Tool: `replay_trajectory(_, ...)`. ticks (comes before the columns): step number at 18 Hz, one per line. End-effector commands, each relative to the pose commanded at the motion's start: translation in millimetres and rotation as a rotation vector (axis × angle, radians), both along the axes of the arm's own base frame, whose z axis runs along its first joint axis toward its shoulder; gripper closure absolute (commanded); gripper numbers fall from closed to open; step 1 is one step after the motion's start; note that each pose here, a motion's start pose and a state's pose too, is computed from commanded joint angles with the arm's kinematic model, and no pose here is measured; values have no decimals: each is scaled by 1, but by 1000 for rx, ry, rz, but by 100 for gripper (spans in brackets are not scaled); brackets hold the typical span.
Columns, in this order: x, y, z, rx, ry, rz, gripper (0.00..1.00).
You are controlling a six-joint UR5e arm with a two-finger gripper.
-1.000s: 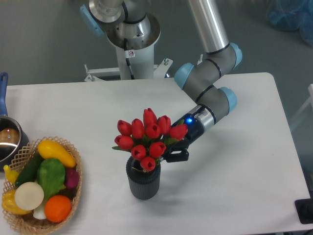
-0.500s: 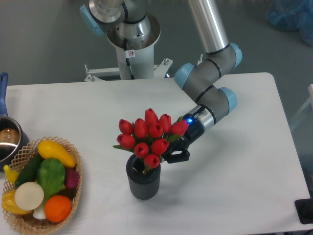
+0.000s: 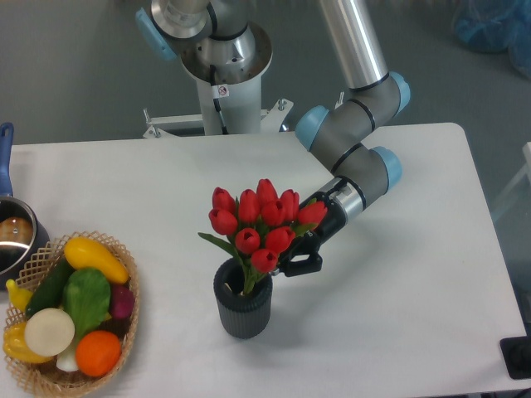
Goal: Insert the flowers into the vase
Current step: 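Push the bouquet further down into the vase with the gripper, then open the gripper to release the tulip bouquet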
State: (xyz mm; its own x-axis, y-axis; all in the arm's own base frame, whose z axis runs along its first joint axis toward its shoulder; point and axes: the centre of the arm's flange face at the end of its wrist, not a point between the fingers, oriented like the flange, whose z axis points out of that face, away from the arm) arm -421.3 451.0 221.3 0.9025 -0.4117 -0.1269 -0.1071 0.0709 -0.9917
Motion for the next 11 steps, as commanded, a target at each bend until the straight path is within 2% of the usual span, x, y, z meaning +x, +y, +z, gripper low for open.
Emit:
replay_trajectory(3,-1,-1,0,-2,-1,1,65)
replay_trajectory(5,-1,0,1,0,3,1,56)
replay_trajectory(6,-1,-1,2,-2,4,1,55)
replay_trajectory(11,-4,-4,8,1,10,9,27)
